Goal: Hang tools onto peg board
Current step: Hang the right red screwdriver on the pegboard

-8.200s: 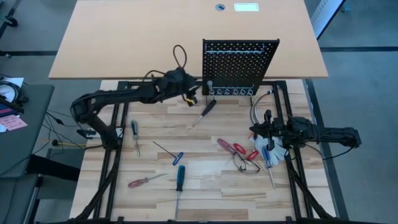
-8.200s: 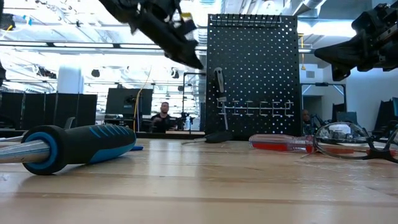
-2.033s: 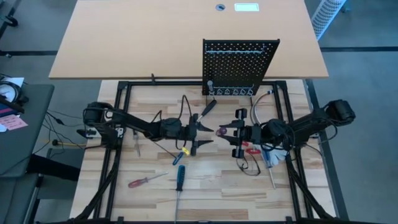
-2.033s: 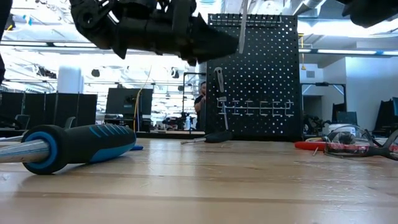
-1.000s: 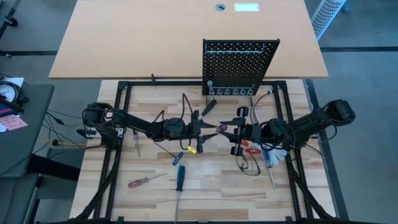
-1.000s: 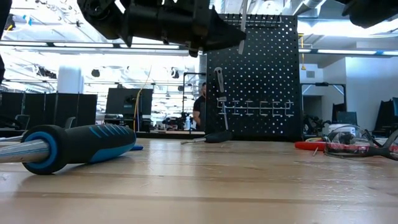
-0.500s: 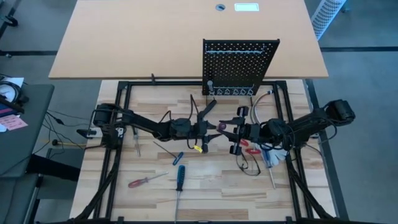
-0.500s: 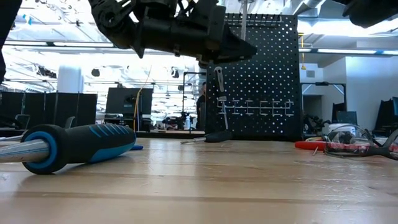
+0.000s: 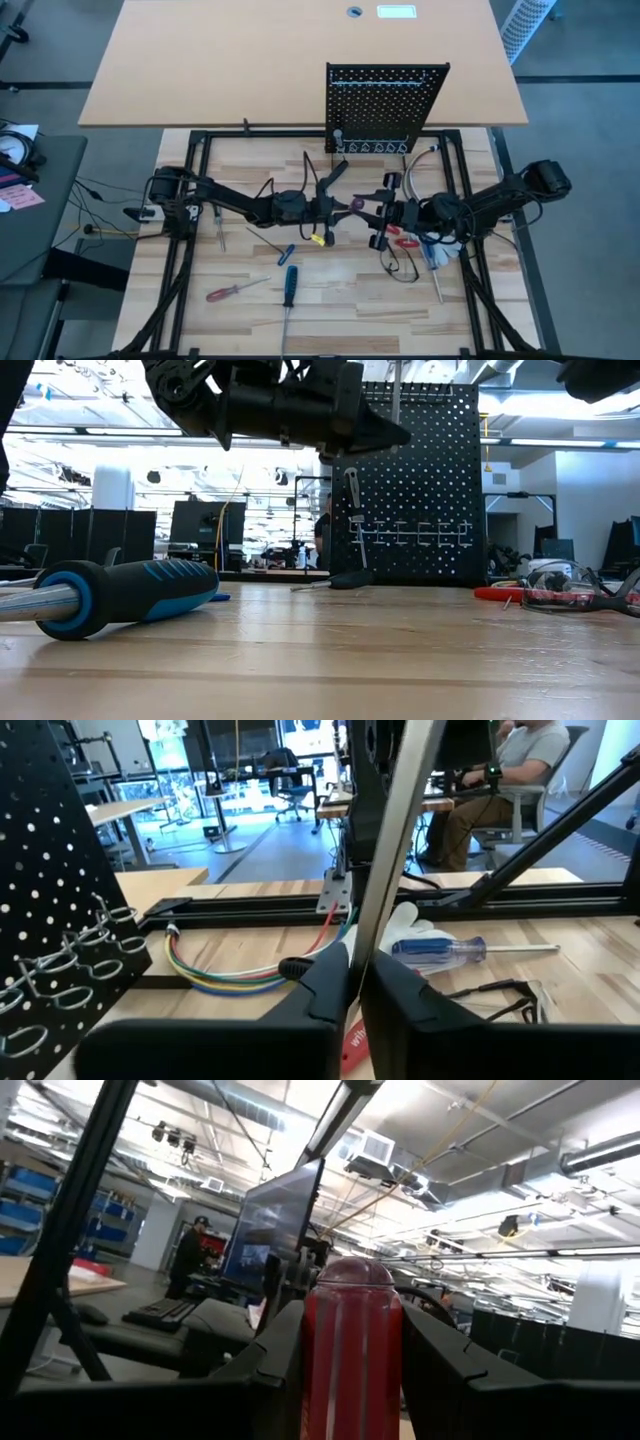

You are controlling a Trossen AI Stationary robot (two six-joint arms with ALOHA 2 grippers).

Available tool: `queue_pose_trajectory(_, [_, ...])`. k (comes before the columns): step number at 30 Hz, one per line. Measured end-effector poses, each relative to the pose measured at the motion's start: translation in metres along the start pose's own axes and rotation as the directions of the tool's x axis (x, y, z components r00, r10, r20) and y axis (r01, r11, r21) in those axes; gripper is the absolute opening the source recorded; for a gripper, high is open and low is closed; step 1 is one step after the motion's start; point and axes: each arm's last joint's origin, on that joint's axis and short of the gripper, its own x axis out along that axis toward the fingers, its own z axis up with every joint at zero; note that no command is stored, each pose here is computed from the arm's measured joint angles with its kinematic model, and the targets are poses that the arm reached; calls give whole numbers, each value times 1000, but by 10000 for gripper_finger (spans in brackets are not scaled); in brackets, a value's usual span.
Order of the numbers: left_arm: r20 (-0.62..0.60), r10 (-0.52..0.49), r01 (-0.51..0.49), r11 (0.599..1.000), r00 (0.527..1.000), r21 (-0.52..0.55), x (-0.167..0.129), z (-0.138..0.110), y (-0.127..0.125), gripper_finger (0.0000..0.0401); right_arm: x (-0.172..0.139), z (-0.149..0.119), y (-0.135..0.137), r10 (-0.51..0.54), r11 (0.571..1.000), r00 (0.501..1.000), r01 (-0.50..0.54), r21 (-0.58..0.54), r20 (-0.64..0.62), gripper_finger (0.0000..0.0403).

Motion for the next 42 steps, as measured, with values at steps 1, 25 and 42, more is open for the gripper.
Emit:
queue_pose_trajectory(1, [2,0,0,1000,1000,-2,0,0,0,9,0,0,0,-3,1000,1000,3,5,1,119])
queue_pose_trajectory(25, [50,-72,76,993,996,-92,0,4,3,1,-2,-2,-2,-178,983,978,174,-51,-112,291])
queue_pose_trajectory(42, [10,58,-58,997,998,-58,-20,8,24,0,-17,24,6,-352,924,918,309,-226,-185,294])
